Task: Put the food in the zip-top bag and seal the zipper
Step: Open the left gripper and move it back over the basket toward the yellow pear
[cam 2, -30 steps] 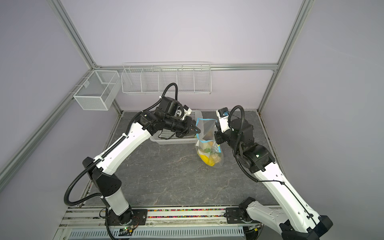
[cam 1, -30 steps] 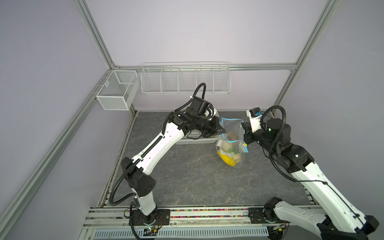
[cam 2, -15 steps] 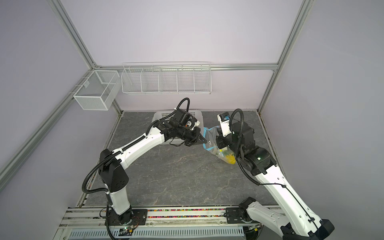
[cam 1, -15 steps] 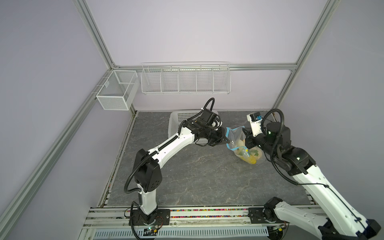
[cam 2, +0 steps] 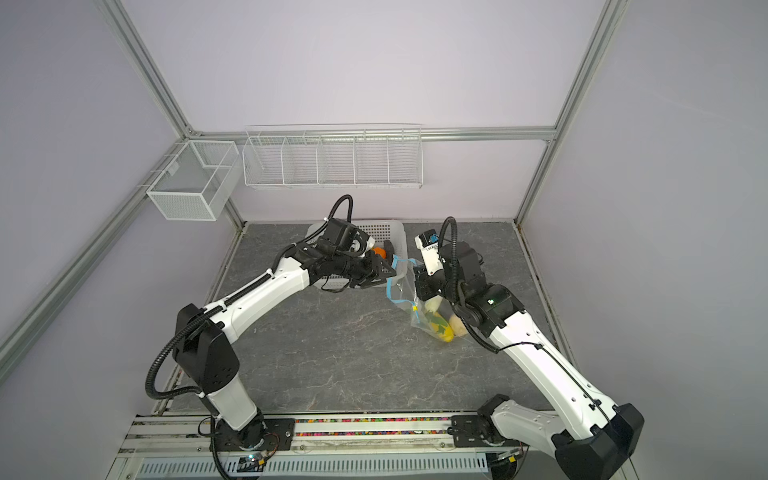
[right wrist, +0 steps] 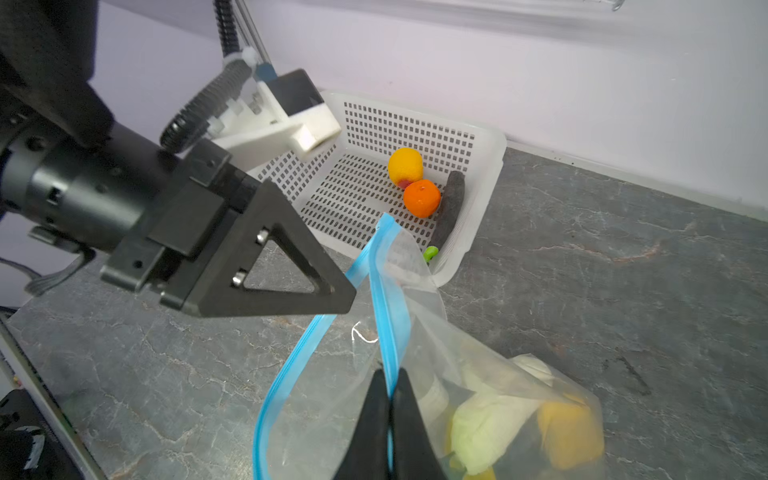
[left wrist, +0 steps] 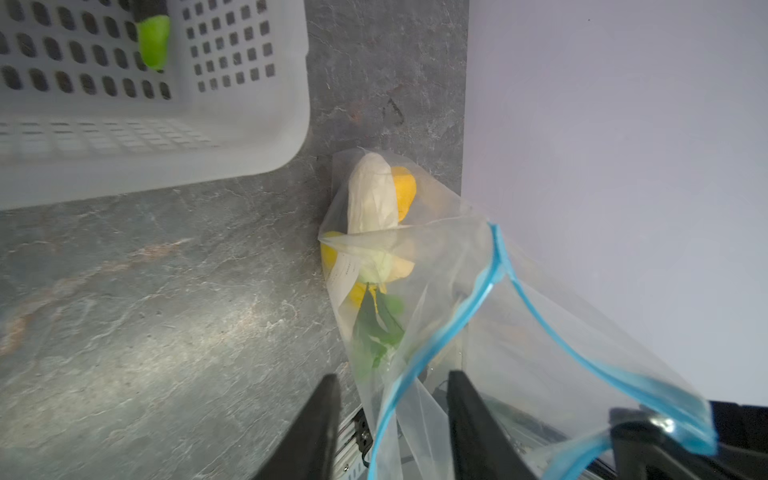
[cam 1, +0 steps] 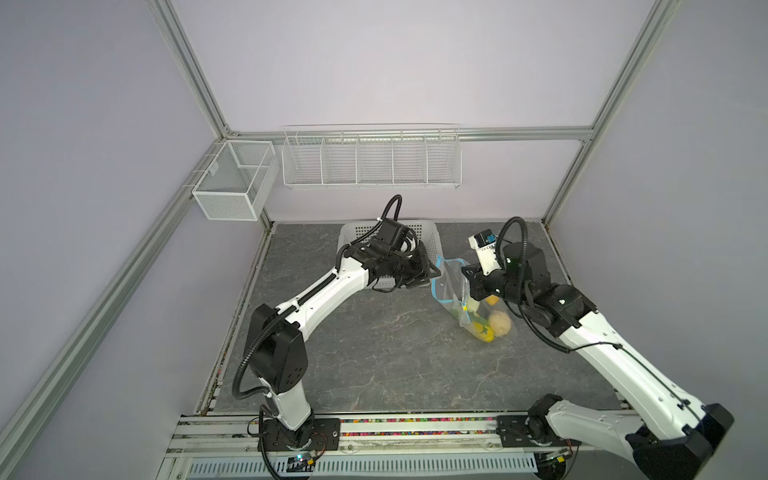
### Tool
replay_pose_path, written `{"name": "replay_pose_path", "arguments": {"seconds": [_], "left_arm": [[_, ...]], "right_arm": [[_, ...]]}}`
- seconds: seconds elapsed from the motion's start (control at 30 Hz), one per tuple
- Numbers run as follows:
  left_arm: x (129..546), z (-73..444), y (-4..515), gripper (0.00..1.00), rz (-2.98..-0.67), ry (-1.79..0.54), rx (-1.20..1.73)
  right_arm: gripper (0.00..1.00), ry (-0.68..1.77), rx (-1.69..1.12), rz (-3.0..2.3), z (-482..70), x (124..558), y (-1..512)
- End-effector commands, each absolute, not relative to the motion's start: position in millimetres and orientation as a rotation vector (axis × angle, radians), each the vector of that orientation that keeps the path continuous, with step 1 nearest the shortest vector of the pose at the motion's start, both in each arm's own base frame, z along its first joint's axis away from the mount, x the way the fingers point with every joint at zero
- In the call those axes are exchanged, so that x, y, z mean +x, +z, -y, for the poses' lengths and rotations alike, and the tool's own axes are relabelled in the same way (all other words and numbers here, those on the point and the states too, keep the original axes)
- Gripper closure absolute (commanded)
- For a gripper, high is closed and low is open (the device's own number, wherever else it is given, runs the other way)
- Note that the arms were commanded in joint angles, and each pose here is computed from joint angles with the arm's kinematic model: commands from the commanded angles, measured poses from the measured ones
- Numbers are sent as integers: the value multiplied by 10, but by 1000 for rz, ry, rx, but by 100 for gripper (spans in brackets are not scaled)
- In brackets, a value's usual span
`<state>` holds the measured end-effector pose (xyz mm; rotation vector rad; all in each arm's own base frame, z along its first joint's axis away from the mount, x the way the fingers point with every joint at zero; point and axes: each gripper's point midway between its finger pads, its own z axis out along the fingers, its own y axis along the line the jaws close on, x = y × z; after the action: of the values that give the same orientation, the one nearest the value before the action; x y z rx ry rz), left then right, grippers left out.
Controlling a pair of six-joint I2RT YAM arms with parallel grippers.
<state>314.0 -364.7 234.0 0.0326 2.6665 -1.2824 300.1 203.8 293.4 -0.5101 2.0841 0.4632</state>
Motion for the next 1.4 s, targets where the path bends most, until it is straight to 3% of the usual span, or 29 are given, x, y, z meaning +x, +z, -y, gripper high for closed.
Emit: {"name": "replay_pose_path", "arguments": {"seconds": [0.0,0.23,0.47,0.9,1.1,1.37], "left_arm": [[3394,3352,2394,47,-2605,-1109,7],[3914,3100,2269,33,-2550,-824,34],[4482,2835,2001,27,-2507,-491,3],[5228,2787,1453,21,-2475,-307,-54],[5403,2790,1268,13,-2487,-292,-62],[5545,2782,1034,9,-2514,-269,-38]], "right_arm": [[93,519,-507,-2060,-2150,3036,2938],[93,532,-525,-2062,-2223,3093,2897],[93,528,-568,-2073,-2309,3181,2728],[93,536,-597,-2069,-2363,3278,2664],[93,539,-594,-2084,-2364,3353,2588],[93,557,-588,-2089,-2370,3434,2573]]}}
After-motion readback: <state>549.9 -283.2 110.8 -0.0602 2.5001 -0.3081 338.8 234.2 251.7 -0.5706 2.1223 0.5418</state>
